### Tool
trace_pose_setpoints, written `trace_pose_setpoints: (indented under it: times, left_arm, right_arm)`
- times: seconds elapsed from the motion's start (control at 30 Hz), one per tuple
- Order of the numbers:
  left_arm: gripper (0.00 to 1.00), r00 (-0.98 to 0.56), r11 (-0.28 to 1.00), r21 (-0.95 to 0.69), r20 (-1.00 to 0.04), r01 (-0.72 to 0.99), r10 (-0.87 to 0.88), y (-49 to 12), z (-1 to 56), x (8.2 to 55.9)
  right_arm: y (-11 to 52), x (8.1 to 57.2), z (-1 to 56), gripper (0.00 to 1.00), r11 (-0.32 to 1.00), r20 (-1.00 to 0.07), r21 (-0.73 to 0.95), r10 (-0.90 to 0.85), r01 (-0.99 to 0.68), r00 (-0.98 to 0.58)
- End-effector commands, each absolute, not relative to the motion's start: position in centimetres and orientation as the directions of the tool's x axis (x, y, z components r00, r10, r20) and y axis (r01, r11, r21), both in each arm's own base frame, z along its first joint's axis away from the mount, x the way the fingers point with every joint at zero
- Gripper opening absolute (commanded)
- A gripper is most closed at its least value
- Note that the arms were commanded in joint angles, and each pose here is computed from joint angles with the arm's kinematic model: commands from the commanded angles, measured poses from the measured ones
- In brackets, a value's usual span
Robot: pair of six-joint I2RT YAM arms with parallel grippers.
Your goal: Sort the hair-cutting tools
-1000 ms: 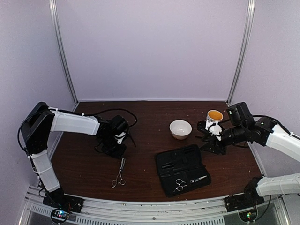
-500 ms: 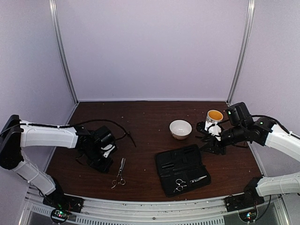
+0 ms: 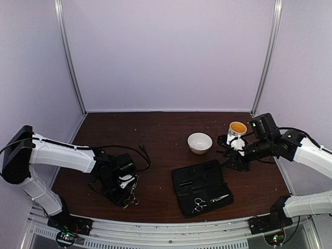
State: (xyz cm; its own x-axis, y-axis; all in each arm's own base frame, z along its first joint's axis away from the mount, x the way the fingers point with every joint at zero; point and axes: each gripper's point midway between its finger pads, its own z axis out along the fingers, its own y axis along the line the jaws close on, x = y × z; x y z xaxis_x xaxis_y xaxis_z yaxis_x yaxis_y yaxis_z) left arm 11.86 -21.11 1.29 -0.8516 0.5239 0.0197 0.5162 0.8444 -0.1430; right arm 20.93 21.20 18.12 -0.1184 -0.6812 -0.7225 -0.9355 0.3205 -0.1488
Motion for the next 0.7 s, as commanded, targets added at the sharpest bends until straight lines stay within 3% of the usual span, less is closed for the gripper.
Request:
trace_pose_setpoints:
  times: [0.0,0.37,0.67]
  left_arm:
    - [0.0,-0.81,0.796,-0.201,0.021,0.571,0.586,-24.0,1.4,11.2]
    - [0.0,-0.745,0.704,-0.277,-0.07,0.654,0.664,-31.4,2.2,12.9]
    - [0.0,-0.701,0.677,-0.181,-0.194,0.713,0.686,-32.3,4.0,15.8]
  right_arm:
    - [20.8,21.1,18.4,0.41,0.329,-0.724,-0.183,-0.683,-0.926,-0.099]
    - [20.6,21.1,18.4,0.41,0.336,-0.723,-0.193,-0.683,-0.922,-0.098]
    - [20.6,21.1,18.1,0.41,0.337,-0.717,-0.189,-0.689,-0.922,-0.105]
